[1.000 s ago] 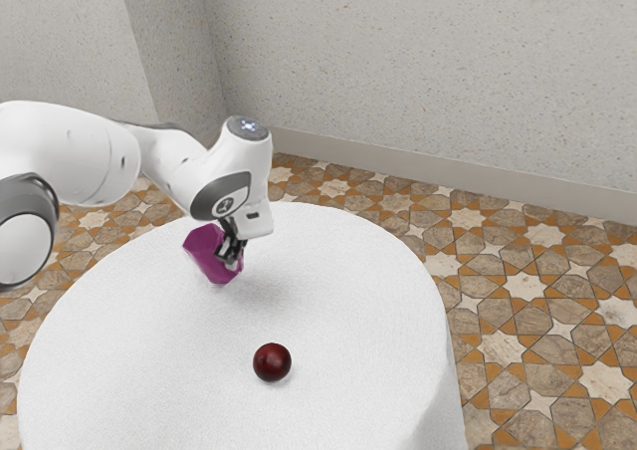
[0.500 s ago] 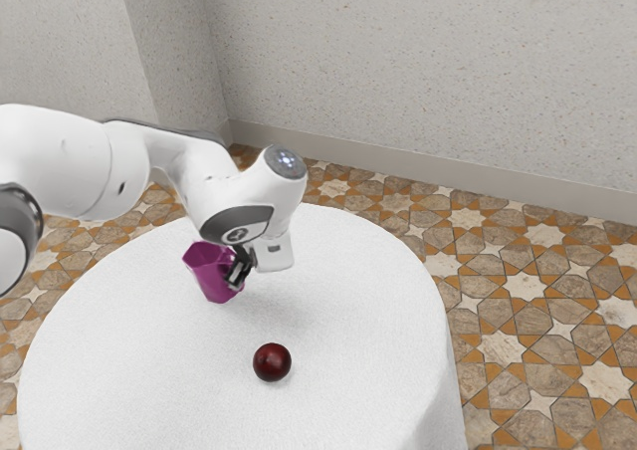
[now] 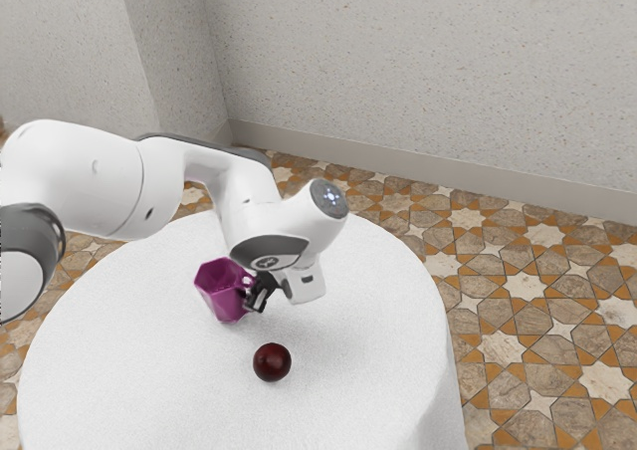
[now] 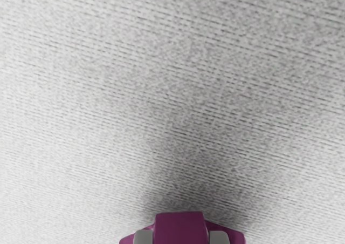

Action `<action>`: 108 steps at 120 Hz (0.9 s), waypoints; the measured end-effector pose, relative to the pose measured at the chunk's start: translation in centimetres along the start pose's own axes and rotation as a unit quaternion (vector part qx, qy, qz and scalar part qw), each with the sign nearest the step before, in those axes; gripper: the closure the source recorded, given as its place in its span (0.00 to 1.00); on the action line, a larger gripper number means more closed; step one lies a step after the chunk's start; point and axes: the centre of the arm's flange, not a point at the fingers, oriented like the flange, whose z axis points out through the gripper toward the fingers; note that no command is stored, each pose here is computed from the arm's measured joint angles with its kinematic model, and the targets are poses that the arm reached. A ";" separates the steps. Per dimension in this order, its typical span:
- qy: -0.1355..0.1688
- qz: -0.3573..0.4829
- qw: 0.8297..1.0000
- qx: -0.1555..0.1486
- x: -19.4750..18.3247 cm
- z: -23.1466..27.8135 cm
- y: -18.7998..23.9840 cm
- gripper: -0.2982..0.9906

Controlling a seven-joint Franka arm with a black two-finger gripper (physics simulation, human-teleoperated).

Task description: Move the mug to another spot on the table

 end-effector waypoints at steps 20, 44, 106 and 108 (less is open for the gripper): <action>-0.002 -0.018 1.000 0.006 1.0 -0.4 0.1 0.83; -0.004 -0.032 0.999 0.008 2.1 0.1 0.5 0.83; 0.118 -0.129 0.984 0.020 0.8 -11.1 -3.5 0.31; 0.128 -0.137 0.982 0.019 0.3 -11.8 -3.8 0.31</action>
